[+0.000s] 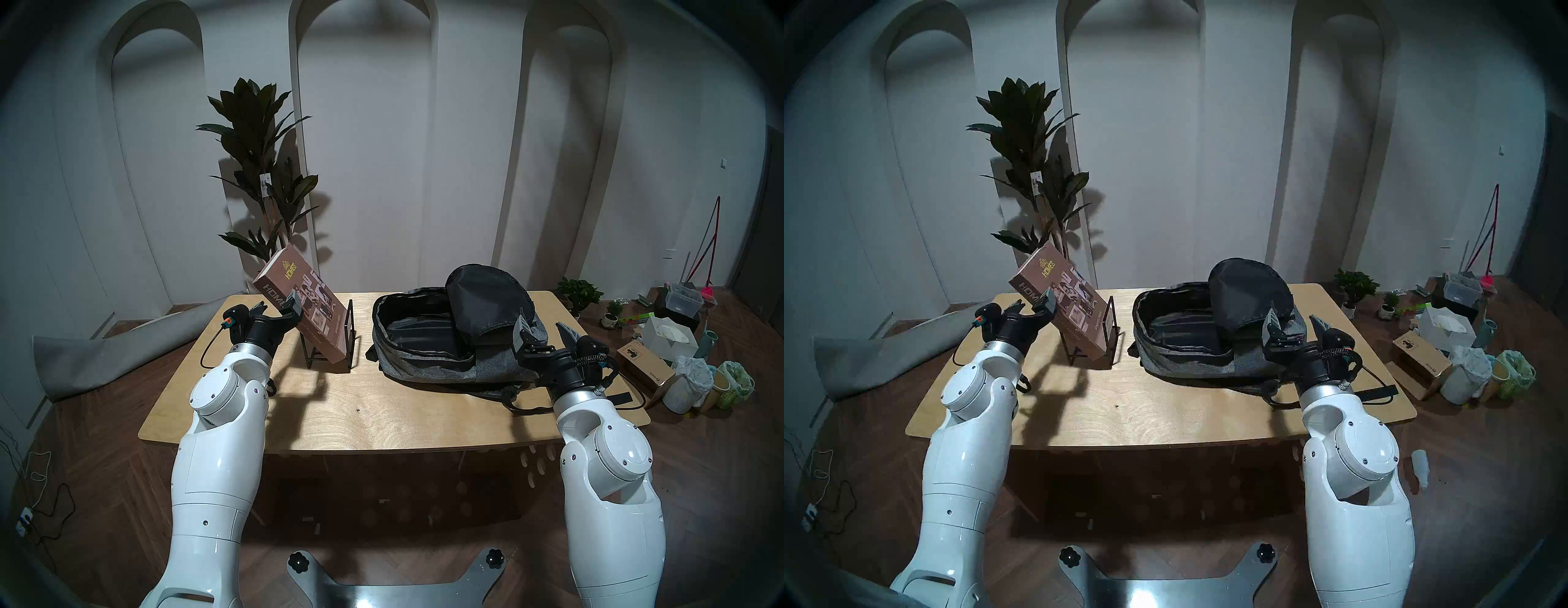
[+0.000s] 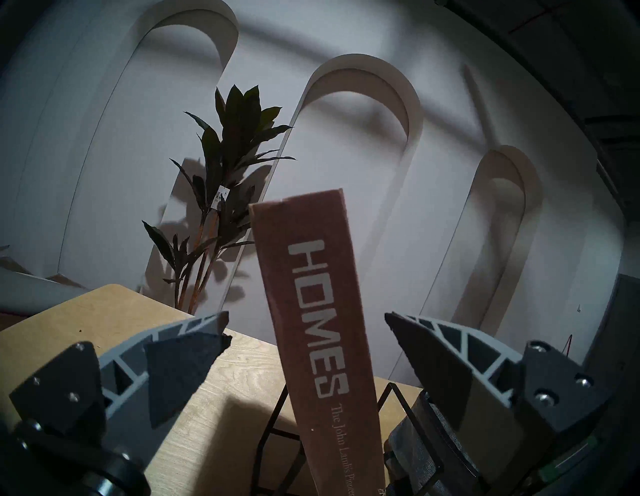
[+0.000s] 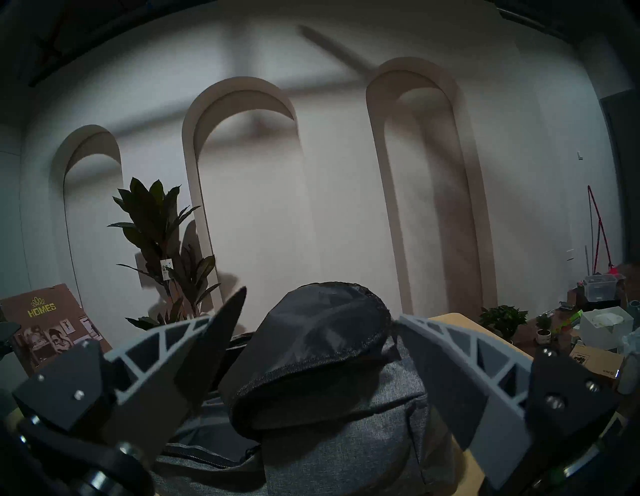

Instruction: Put the book into the bag and close the bag

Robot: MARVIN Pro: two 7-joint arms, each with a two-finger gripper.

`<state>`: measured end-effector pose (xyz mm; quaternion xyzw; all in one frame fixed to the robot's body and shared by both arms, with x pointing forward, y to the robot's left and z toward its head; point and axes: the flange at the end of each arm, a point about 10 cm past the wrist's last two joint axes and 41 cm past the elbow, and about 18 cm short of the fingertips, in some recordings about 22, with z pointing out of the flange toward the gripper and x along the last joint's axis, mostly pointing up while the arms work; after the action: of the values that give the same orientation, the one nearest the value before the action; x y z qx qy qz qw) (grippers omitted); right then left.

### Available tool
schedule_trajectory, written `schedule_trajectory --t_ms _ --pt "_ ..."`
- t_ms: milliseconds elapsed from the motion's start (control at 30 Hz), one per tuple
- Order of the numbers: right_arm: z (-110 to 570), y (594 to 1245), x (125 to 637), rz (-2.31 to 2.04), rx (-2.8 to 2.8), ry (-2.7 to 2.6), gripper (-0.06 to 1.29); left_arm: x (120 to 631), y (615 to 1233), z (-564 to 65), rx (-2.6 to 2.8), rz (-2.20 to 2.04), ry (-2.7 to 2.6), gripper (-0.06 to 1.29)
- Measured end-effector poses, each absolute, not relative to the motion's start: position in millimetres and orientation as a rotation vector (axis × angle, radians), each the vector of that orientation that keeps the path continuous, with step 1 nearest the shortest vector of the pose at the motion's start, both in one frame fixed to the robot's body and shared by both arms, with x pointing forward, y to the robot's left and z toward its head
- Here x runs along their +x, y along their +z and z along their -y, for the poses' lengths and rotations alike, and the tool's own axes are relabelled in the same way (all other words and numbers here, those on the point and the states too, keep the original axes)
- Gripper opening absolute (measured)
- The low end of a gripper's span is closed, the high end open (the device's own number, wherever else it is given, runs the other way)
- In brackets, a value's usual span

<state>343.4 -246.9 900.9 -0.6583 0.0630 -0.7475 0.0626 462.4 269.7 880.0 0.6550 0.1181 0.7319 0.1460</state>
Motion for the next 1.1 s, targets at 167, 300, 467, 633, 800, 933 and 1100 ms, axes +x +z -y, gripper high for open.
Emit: schedule_trajectory --t_ms 167,300,467,633,800,933,1100 --pt "247.2 900.7 343.9 -0.190 -1.990 -2.267 1.23 467.9 886.7 -271.2 1.869 -0.330 2.126 1.23" --pt "247.3 900.6 344.4 -0.189 -1.990 -2.271 1.23 471.0 889.4 -272.4 1.861 -0.326 2.137 1.24" --pt "246.5 900.2 345.2 -0.185 -1.989 -2.274 1.23 477.3 888.9 -274.9 1.861 -0.332 2.147 1.23" --pt "245.0 900.0 345.9 -0.180 -1.987 -2.275 1.23 482.8 883.2 -276.7 1.876 -0.341 2.144 1.23" --pt "243.6 898.6 346.8 -0.175 -1.989 -2.275 1.23 486.1 882.3 -277.3 1.877 -0.340 2.153 1.24" --pt "242.8 896.6 347.6 -0.172 -1.997 -2.274 1.23 487.5 885.7 -277.5 1.867 -0.334 2.166 1.24" --pt "242.2 894.1 348.8 -0.175 -2.007 -2.276 1.23 489.4 889.8 -277.7 1.856 -0.330 2.178 1.23"
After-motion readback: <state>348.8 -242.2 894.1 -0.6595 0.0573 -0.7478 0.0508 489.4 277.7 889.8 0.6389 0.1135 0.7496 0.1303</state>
